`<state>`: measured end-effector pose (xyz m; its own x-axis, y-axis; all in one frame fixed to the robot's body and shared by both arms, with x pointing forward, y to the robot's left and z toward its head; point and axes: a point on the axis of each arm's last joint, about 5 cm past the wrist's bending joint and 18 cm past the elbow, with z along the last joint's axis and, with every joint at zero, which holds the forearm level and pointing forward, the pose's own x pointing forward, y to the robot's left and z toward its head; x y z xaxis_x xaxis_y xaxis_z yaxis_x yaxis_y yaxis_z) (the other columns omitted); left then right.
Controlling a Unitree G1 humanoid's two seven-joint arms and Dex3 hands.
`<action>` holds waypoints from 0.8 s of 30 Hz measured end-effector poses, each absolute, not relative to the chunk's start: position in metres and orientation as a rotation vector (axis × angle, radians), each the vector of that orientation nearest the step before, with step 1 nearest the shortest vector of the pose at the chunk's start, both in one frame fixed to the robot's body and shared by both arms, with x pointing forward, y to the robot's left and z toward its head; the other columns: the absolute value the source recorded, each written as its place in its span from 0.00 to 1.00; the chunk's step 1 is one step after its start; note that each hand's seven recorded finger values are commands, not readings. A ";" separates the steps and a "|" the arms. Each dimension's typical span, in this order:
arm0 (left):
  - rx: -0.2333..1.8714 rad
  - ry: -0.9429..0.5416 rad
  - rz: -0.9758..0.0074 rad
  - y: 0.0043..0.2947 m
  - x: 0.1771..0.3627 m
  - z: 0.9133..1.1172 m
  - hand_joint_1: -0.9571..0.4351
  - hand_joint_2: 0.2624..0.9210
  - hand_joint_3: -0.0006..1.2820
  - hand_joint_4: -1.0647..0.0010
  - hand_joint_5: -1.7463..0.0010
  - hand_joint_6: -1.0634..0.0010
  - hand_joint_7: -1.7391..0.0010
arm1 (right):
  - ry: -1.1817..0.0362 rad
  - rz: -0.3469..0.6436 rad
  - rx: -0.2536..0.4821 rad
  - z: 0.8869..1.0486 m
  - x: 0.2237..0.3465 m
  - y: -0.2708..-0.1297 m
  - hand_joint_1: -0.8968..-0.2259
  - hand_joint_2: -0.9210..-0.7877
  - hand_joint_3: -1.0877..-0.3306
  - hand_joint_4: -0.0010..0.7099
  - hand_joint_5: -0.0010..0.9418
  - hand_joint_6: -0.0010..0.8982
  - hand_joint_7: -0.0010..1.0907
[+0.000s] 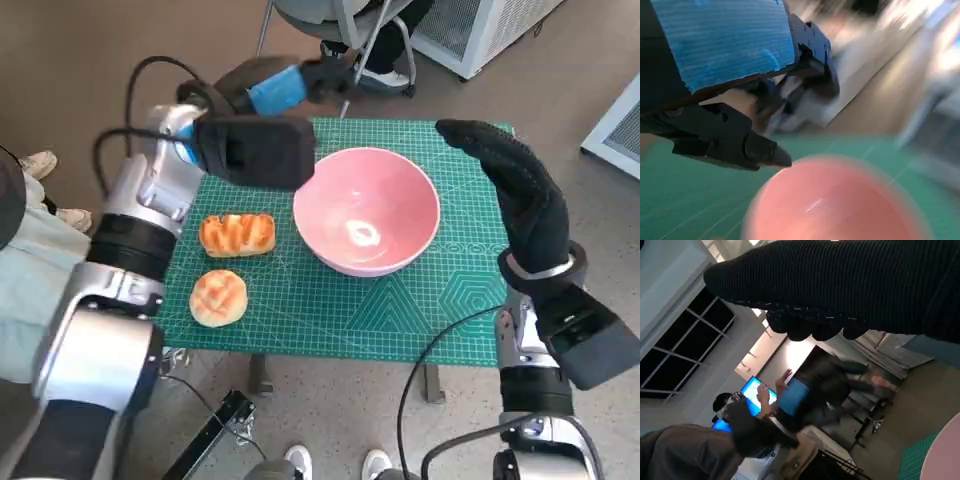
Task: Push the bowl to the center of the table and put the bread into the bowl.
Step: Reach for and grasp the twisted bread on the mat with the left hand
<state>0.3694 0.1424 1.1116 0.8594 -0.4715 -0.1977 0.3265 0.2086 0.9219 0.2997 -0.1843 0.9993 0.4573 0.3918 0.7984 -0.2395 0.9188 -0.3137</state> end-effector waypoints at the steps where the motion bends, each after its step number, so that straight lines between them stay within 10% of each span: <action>1: 1.259 -0.090 -0.551 0.144 0.369 1.114 0.50 0.70 0.01 0.99 0.99 0.95 0.98 | -1.025 0.392 -0.164 0.999 0.300 -0.184 0.29 0.00 0.42 0.47 0.00 0.00 0.79; 24: 1.279 0.226 -0.401 0.186 0.372 1.074 0.46 0.71 0.01 1.00 1.00 0.94 0.99 | -0.993 0.404 -0.159 0.999 0.300 -0.184 0.29 0.00 0.41 0.46 0.00 0.00 0.80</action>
<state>0.3718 0.1859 1.0744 0.9094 -0.1647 -0.3818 0.4119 0.2320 0.8812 0.3004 -0.1844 0.9988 0.4797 0.4007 0.7806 -0.2576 0.9148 -0.3112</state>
